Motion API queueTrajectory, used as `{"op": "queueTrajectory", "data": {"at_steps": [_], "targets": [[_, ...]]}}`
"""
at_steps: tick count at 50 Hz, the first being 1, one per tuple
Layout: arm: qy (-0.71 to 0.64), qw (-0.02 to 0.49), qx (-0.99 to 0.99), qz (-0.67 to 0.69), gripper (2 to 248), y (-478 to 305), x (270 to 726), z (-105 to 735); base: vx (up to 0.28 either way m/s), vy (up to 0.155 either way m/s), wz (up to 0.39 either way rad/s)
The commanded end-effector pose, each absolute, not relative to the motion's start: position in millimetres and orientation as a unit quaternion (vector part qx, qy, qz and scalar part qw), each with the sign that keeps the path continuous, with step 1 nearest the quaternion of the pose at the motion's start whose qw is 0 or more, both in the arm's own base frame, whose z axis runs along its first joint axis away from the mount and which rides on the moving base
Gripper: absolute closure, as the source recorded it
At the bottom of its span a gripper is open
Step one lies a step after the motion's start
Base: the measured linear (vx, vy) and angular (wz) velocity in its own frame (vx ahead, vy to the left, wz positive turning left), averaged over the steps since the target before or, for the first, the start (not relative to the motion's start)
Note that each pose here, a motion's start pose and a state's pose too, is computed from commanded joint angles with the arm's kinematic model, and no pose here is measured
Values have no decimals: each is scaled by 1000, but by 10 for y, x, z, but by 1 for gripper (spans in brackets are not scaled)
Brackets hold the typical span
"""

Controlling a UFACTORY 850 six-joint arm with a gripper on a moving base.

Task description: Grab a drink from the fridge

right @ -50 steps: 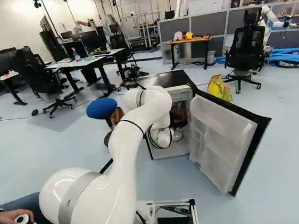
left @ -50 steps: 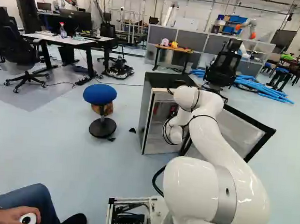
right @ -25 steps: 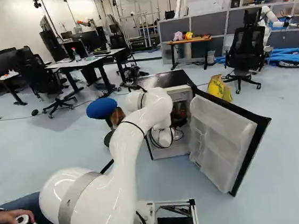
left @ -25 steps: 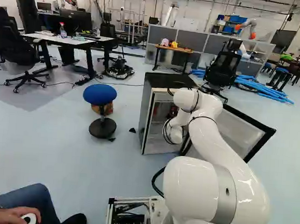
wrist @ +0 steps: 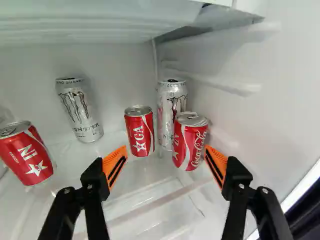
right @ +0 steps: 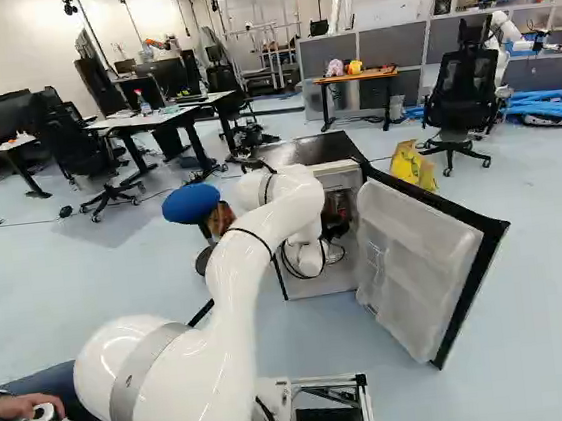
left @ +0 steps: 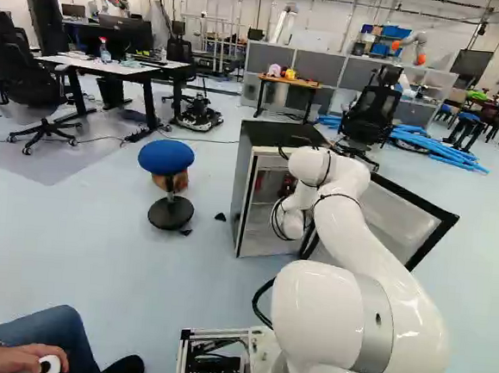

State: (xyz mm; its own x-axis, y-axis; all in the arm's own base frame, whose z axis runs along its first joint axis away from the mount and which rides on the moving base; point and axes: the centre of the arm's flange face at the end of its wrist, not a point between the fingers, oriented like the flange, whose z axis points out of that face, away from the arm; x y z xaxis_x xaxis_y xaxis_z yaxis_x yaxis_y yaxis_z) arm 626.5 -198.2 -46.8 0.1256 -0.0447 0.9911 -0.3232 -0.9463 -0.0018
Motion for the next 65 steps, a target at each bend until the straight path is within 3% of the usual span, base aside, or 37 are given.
{"op": "queueTrajectory", "data": {"at_steps": [1, 21, 22, 32, 65], "targets": [[-124, 107, 743, 650, 41, -1982, 6265, -468, 0, 0, 0], [-124, 107, 743, 650, 41, -1982, 6265, -468, 0, 0, 0], [-124, 107, 743, 650, 54, -1982, 6265, -468, 0, 0, 0], [-124, 107, 743, 650, 70, -1982, 6265, -468, 0, 0, 0], [-126, 109, 741, 650, 68, -2018, 6266, -474, 0, 0, 0]]}}
